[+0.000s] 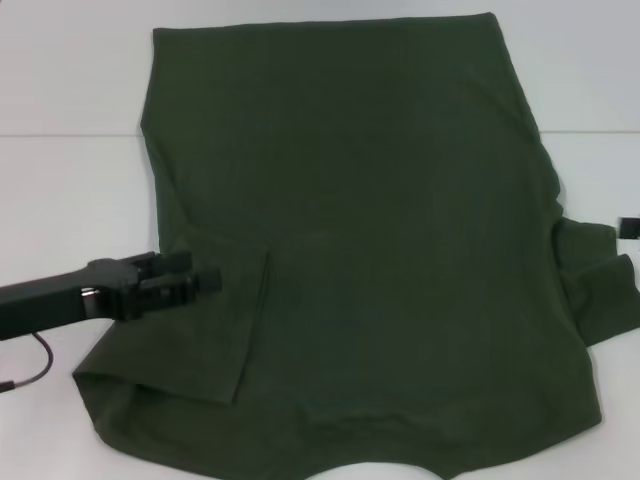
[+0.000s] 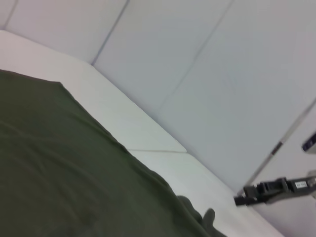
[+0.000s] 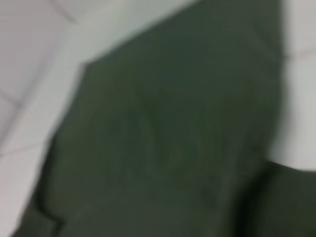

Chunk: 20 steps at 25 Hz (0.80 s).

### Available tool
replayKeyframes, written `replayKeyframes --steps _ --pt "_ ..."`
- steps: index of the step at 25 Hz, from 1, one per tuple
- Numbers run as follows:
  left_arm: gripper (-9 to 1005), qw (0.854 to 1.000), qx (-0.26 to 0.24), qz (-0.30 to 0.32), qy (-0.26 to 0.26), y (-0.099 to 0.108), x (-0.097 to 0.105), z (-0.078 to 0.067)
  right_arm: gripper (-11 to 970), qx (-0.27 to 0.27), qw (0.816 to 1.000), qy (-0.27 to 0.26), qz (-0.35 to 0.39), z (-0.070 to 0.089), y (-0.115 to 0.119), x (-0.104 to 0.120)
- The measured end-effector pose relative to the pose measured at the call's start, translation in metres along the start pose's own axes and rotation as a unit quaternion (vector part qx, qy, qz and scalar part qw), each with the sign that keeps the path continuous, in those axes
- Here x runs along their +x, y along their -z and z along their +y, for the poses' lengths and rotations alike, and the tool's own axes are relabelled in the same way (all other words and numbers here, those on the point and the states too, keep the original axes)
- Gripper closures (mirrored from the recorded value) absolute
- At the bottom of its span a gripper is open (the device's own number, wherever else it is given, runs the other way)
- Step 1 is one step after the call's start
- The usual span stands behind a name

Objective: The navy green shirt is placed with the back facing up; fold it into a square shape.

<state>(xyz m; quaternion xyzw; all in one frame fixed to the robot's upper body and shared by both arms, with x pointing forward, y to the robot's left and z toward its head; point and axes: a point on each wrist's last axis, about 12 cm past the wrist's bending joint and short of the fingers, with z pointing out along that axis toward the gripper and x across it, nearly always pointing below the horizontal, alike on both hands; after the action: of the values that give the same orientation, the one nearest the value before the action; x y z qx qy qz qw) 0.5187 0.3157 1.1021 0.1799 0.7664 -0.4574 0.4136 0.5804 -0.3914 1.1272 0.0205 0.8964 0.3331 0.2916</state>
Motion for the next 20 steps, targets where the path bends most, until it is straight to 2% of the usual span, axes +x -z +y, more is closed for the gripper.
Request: replayKeyframes --steps 3,6,13,20 --pt "166 1.0 -0.002 -0.009 0.003 0.001 -0.002 0.0 107 0.047 0.999 -0.023 0.015 -0.005 0.013 -0.011" --pt "166 1.0 0.0 -0.016 0.009 0.001 -0.003 0.0 106 0.078 0.997 -0.019 0.021 -0.004 0.017 -0.019" --pt "166 1.0 -0.001 -0.026 0.015 0.002 -0.004 0.001 107 0.082 0.994 0.074 0.024 0.003 -0.002 -0.02" --pt "167 0.999 0.001 -0.034 0.02 0.003 -0.004 0.0 106 0.107 0.987 0.11 0.049 0.003 -0.012 -0.016"
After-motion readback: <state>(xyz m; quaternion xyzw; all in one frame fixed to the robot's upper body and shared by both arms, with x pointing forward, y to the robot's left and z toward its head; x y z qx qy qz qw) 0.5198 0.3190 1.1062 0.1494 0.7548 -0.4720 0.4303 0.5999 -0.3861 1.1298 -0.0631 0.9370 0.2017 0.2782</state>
